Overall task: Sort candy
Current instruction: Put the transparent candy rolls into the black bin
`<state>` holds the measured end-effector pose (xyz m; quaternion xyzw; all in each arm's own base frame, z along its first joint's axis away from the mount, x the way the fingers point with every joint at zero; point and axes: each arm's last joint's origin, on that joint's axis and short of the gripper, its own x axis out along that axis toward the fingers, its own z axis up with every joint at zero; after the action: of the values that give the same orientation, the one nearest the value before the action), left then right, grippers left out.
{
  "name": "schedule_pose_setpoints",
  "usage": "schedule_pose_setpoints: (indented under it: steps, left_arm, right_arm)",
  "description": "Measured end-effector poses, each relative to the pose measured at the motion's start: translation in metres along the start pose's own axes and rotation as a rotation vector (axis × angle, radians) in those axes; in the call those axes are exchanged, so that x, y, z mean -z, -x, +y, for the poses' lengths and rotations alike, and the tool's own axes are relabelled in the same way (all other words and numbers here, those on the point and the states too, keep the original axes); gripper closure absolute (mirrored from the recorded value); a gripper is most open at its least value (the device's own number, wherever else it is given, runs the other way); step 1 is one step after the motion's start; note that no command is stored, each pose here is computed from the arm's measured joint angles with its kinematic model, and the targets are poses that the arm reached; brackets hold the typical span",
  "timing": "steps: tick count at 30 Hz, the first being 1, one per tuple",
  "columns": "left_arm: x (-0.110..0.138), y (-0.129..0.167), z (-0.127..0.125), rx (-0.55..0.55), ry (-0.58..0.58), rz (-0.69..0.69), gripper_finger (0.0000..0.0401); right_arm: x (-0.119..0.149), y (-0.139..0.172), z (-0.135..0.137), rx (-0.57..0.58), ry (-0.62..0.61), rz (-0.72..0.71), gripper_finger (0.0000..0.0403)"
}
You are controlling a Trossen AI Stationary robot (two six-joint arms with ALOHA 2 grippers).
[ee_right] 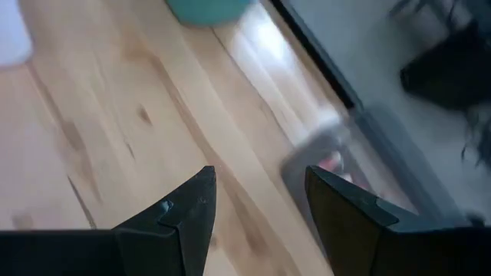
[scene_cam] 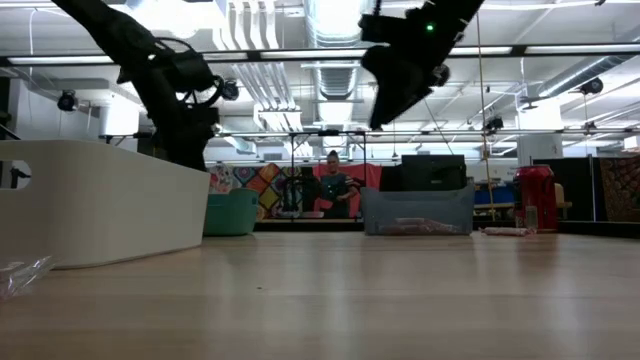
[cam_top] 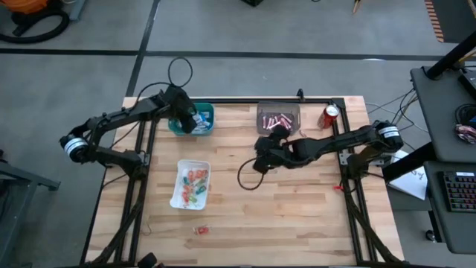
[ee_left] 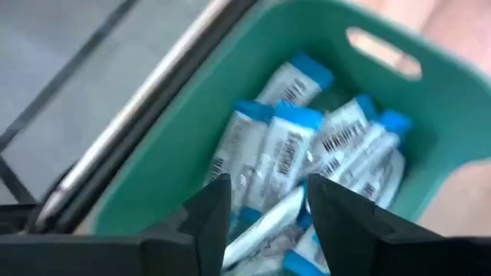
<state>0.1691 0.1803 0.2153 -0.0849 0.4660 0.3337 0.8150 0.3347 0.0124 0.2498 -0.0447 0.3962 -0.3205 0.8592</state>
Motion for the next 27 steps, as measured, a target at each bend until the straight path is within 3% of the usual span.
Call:
schedule_pose_setpoints:
  steps: [5, 11, 20, 27]
  left_arm:
    - [-0.014, 0.022, 0.002, -0.022, 0.065, -0.095, 0.0230]
    - [-0.022, 0.053, -0.016, 0.033, 0.105, -0.236, 0.0236]
    - [-0.021, 0.092, -0.084, 0.265, -0.005, -0.377, 0.0248]
    - [-0.012, 0.115, -0.134, 0.303, -0.111, -0.471, 0.0248]
  right_arm:
    - [0.010, 0.008, -0.034, -0.012, -0.097, 0.178, 0.0209]
    - [0.028, 0.010, -0.071, 0.069, -0.194, 0.335, 0.0209]
    - [0.085, -0.011, -0.118, 0.059, -0.342, 0.616, 0.0209]
    - [0.125, -0.022, -0.130, 0.055, -0.387, 0.757, 0.0209]
